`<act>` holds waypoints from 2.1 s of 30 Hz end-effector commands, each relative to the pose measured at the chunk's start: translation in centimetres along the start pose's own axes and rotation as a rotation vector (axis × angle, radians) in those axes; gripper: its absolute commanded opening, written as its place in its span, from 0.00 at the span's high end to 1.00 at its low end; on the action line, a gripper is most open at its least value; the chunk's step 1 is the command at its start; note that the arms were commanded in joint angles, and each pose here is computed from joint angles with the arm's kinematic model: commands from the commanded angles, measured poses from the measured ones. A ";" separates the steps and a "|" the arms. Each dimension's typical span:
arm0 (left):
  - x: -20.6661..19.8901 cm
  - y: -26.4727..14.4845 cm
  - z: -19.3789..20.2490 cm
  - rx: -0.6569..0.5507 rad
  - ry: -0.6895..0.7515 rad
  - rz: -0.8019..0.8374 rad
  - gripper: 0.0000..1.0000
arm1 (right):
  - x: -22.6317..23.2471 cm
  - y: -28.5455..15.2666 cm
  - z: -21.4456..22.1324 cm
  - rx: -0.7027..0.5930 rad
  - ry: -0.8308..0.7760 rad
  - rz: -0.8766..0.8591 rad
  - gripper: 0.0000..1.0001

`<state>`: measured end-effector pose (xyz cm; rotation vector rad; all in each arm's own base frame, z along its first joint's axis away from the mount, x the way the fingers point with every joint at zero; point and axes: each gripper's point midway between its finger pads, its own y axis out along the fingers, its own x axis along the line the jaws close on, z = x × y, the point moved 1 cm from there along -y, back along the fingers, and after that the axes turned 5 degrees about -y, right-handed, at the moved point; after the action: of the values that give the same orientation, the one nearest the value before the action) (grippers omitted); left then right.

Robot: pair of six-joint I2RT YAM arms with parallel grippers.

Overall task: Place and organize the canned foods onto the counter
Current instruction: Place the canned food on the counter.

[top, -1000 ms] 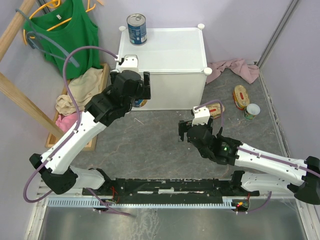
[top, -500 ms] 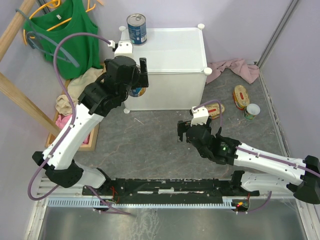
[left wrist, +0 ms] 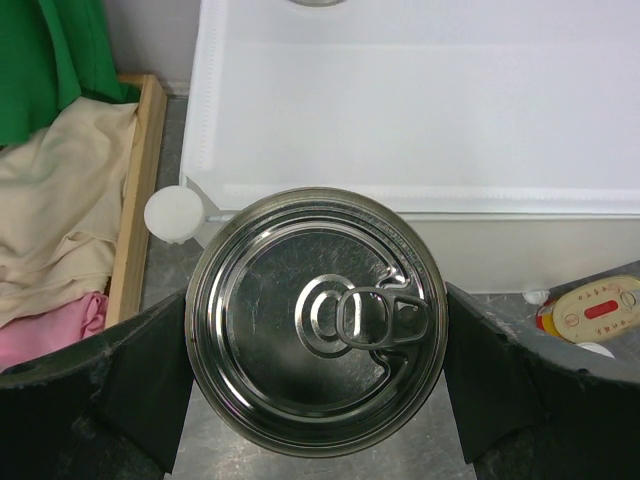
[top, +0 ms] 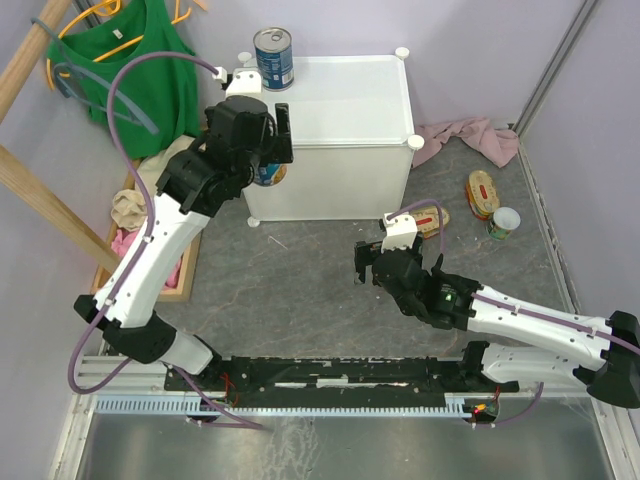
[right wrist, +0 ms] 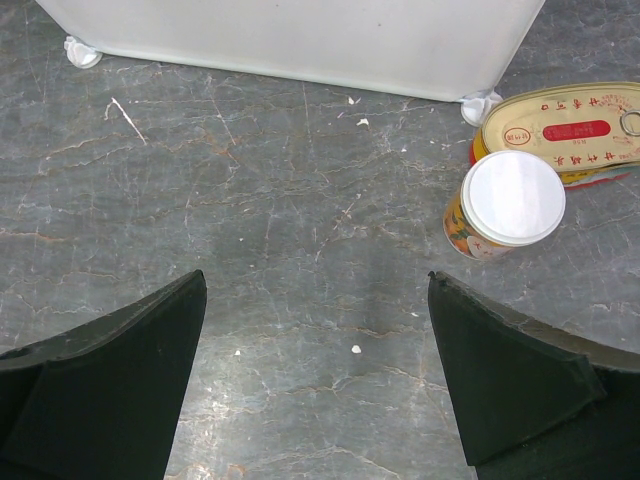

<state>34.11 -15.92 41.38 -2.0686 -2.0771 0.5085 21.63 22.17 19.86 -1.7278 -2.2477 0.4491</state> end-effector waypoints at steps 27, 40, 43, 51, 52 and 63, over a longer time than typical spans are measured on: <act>0.2 0.1 -10.4 -0.290 -0.135 0.024 0.97 | 1.7 0.3 -2.7 -0.045 0.041 -0.030 0.00; 0.3 0.8 -11.6 -0.330 -0.153 0.021 0.97 | 1.9 0.4 -2.8 -0.045 0.040 -0.032 0.00; 0.3 0.9 -11.9 -0.342 -0.160 0.021 0.97 | 1.9 0.4 -2.8 -0.044 0.039 -0.032 0.00; 0.1 2.0 -12.5 -0.362 -0.163 0.034 0.97 | 1.6 0.1 -2.8 -0.042 0.038 -0.029 0.00; 0.1 2.1 -12.6 -0.366 -0.164 0.036 0.97 | 1.6 0.1 -2.8 -0.042 0.038 -0.030 0.00; -0.4 4.1 -13.6 -0.391 -0.173 0.058 0.97 | 1.8 0.4 -2.4 -0.026 0.026 -0.032 0.00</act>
<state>42.54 -15.26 43.00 -2.0972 -2.2014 0.4652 21.94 23.51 19.81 -1.6995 -2.2590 0.4686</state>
